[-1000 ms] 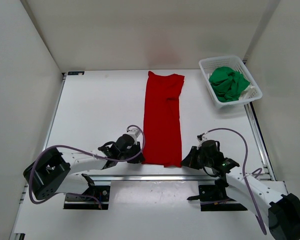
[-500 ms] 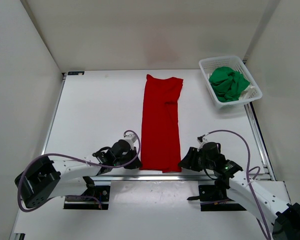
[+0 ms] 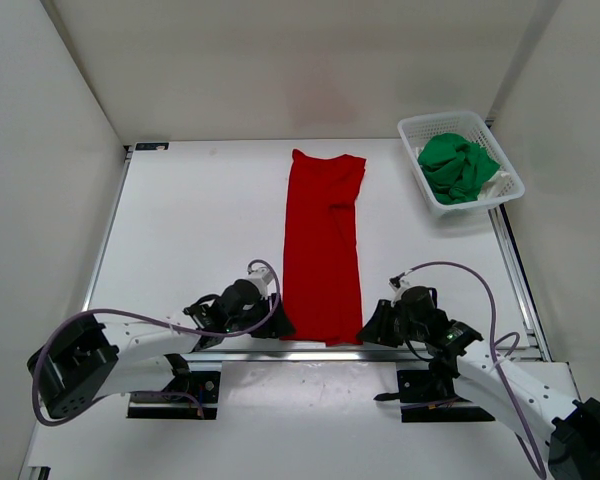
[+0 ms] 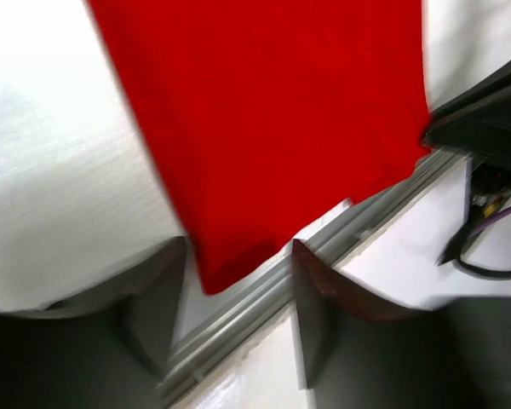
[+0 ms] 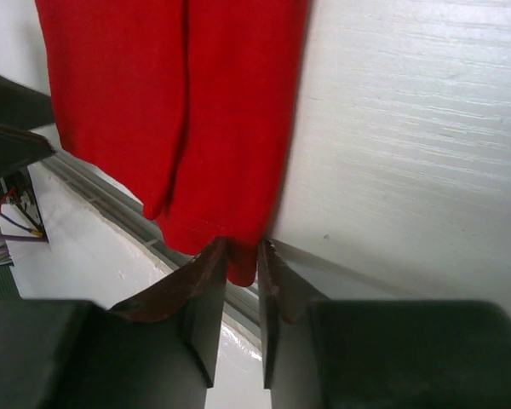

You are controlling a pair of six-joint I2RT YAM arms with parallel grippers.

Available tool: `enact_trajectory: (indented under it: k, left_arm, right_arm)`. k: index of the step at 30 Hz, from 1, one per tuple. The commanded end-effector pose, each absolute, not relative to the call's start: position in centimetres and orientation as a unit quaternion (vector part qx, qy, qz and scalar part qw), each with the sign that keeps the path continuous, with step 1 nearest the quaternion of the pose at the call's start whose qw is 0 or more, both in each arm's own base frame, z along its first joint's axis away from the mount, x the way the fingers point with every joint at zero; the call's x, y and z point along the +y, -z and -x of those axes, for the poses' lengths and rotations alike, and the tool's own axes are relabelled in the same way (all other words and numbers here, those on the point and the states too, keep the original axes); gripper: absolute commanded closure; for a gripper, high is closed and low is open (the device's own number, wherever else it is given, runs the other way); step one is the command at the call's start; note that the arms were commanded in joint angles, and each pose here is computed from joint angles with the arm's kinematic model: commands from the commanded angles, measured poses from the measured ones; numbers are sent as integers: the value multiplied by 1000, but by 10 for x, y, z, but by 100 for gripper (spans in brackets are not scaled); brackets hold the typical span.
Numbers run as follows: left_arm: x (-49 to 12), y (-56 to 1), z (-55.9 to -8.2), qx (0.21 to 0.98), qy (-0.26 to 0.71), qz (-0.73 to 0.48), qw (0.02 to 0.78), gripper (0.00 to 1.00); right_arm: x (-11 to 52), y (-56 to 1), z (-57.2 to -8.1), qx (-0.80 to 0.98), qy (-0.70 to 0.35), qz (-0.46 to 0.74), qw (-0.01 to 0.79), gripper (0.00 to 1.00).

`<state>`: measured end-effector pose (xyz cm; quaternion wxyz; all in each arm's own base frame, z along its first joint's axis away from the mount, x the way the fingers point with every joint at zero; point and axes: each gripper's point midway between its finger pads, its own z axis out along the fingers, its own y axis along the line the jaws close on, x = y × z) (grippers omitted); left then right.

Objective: Fold and stack the t-shirts
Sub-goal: Grab the bottom of the folded rectangular tshirt with both arms, then fold the folded rectangular tshirt in 1/3 of the way

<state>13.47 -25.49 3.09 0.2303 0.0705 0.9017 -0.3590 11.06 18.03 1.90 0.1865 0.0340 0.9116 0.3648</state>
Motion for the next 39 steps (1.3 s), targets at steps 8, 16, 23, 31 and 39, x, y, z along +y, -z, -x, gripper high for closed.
enact_trajectory:
  k: [8, 16, 23, 31, 39]
  left_arm:
    - [-244, -13, -116, 915, 345, -75, 198, 94]
    - [-242, -53, -122, 894, 381, -52, 228, 100]
    - [-248, -119, -202, 877, 372, -45, 300, 100]
    - [-237, -137, -330, 886, 301, -8, 352, 100]
    - [-236, -102, -410, 903, 270, 32, 334, 100]
  right_arm:
    - [184, -22, -110, 910, -368, -25, 190, 100]
    - [198, -45, -90, 912, -367, 11, 182, 100]
    - [178, -109, -185, 888, -362, 20, 281, 100]
    - [156, -130, -304, 888, -311, -21, 337, 100]
    - [145, -113, -386, 883, -323, -60, 335, 100]
